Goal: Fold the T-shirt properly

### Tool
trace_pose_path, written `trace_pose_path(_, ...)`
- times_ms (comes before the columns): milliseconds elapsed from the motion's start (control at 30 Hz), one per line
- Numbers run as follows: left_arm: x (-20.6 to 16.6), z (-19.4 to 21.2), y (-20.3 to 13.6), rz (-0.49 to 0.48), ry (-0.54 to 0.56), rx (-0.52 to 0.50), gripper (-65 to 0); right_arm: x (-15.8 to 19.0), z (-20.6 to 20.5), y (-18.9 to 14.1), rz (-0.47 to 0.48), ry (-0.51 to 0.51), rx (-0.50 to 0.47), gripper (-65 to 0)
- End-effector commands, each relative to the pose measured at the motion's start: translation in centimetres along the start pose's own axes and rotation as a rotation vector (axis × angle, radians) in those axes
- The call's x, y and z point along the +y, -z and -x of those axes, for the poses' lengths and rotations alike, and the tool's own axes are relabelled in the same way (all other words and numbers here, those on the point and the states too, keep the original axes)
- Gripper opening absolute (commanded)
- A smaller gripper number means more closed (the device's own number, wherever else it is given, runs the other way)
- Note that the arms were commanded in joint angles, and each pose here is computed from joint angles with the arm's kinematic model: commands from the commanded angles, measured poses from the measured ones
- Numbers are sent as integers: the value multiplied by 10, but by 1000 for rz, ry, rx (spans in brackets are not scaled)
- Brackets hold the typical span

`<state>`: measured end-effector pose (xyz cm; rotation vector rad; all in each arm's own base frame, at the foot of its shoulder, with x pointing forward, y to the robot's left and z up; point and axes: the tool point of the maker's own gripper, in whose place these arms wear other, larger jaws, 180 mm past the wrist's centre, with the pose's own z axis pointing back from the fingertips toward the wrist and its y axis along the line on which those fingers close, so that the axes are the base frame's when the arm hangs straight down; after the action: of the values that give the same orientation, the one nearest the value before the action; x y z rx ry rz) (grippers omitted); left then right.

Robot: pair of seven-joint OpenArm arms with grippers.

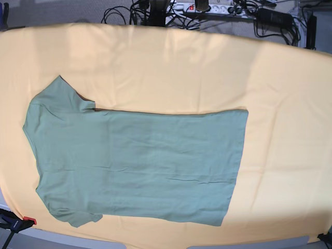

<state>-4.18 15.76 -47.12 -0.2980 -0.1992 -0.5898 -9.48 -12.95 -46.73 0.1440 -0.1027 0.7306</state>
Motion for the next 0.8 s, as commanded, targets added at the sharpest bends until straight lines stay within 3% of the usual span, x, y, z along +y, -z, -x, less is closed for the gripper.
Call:
trace_pose_path(0,5,-4,-15,-14,23,-12,-650,7,0,-18,-7,-13,-13,-650)
trace_pose_path(133,24,-40,-63,-75,99,-93,-650,1,-30,-73,52,-59,-105,-650)
trace_pose_path(267,38,-79,-105,-130,150,-174,-650,-39,-80,-113,254,-140,-216,-650)
trace_pose_path(367,46,-113,-134,-172,196,-268,-650,-52,-78,-119,327,-146,-179,-650)
trace_pose_path(533,56,-164,-171,-217,243,-437,-650,-102,-100,-146,604,-187,-302,-650)
trace_pose_path(767,83,-212,-193,-323,349,-562,-650,-162,-116,-167,788,-242,-336,-650)
